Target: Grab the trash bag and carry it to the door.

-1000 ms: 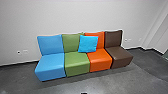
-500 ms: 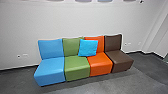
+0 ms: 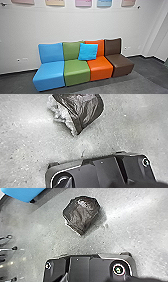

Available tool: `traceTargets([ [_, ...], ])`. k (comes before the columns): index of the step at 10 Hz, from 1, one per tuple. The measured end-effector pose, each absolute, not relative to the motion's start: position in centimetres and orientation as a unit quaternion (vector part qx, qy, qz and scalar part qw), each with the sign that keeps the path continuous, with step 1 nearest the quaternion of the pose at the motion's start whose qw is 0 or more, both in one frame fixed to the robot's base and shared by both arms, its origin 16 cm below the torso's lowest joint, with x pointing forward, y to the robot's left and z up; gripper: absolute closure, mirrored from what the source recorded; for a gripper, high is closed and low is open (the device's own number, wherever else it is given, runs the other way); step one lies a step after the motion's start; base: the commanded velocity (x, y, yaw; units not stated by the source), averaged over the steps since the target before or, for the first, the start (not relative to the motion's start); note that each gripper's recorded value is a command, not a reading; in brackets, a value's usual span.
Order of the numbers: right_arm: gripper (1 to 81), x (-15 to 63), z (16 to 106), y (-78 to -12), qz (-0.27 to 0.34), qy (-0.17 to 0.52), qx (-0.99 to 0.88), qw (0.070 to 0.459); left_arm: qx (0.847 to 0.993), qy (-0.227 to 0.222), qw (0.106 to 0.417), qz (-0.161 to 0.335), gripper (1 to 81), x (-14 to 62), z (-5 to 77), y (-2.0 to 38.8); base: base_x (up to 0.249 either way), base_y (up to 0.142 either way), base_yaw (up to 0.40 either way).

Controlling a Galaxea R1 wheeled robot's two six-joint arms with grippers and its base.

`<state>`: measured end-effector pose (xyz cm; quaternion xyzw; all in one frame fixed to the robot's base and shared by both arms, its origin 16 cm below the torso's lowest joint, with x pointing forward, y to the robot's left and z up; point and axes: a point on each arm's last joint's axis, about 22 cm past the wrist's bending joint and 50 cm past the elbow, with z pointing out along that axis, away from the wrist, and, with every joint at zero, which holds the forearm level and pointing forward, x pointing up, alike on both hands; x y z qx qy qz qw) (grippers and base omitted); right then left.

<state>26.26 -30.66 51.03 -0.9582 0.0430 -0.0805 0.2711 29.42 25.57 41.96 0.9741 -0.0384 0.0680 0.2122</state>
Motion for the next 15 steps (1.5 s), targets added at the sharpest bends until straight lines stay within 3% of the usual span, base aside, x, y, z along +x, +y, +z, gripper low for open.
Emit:
traceTargets([
  [7,1.0,34.6,49.9,-30.6,-0.118,0.034,-0.953,0.279,0.970,-0.046,0.209,0.116,1.0,41.3,41.9,25.7,0.000,0.000,0.000],
  [15,1.0,36.8,41.7,-30.5,-0.072,0.047,-0.956,0.280,0.977,-0.032,0.208,0.043,1.0,41.8,32.6,26.3,0.000,0.000,0.000],
])
